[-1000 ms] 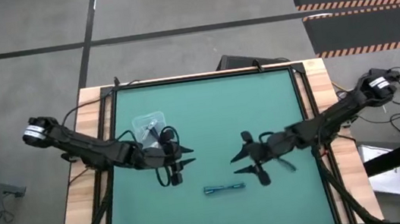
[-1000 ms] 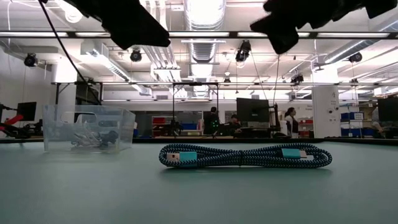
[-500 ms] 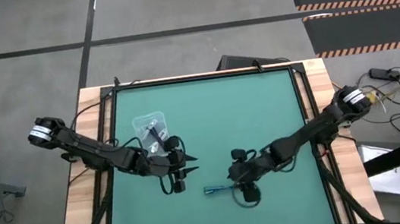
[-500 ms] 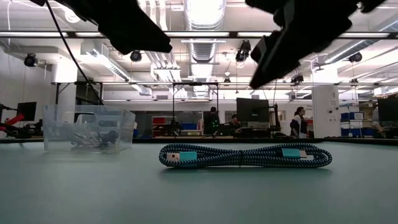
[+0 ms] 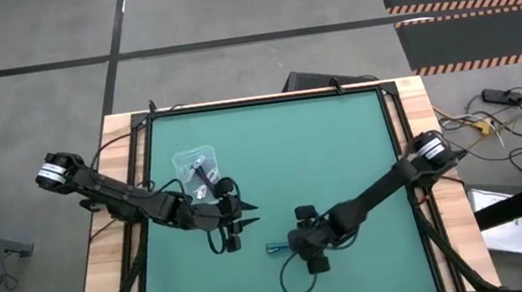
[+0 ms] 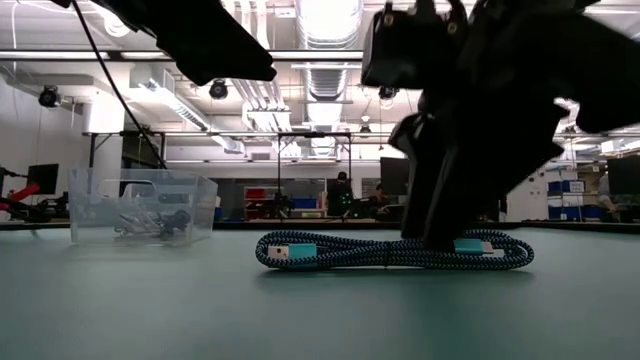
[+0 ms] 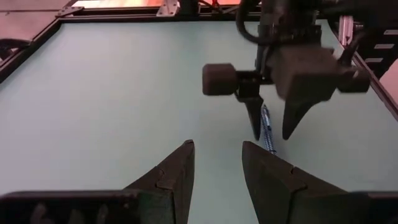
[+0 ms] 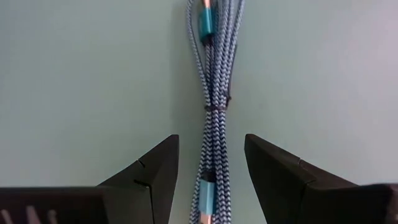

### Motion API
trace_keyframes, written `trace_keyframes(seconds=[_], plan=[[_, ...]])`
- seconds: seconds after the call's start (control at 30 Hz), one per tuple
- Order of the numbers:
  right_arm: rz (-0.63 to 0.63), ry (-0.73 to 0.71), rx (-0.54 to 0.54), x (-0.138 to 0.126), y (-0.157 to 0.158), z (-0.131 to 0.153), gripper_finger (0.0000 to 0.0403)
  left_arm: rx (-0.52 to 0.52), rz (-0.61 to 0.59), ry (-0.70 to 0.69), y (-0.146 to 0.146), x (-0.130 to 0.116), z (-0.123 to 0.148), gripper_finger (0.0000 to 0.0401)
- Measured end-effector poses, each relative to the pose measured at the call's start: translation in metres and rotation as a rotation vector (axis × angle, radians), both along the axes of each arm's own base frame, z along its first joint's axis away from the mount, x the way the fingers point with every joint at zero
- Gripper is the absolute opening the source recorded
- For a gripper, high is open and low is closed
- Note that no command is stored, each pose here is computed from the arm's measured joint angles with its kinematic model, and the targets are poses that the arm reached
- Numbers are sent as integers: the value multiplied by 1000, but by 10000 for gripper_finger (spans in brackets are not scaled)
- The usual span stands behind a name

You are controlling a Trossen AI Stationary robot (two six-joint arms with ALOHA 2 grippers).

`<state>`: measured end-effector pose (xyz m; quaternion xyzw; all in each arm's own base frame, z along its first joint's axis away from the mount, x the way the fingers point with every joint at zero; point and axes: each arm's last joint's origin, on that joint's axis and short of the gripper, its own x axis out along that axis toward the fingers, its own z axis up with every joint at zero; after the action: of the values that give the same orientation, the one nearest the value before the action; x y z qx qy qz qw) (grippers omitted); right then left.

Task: Pick and place USB-C Cables
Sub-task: Put the blue charger cable into the transparent bin

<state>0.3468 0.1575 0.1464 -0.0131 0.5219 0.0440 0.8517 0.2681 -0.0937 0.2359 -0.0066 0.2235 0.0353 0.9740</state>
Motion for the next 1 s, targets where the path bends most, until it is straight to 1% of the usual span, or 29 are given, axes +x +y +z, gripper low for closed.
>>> trace_keyframes(seconds=[0.3, 0.37, 0.47, 0.83, 0.9, 1.0], plan=[[-52, 24, -15, 3, 0, -15, 175, 0, 0, 0, 0, 0, 0, 118], [-52, 24, -15, 3, 0, -15, 168, 0, 0, 0, 0, 0, 0, 118], [-52, 23, -13, 3, 1, -16, 145, 1, 0, 0, 0, 0, 0, 118], [-49, 20, -10, 3, 1, -16, 30, 1, -1, 0, 0, 0, 0, 118], [-45, 20, -13, 3, 1, -16, 20, 1, -1, 0, 0, 0, 0, 118], [-36, 21, -18, 3, 1, -16, 21, 1, 0, 0, 0, 0, 0, 118]])
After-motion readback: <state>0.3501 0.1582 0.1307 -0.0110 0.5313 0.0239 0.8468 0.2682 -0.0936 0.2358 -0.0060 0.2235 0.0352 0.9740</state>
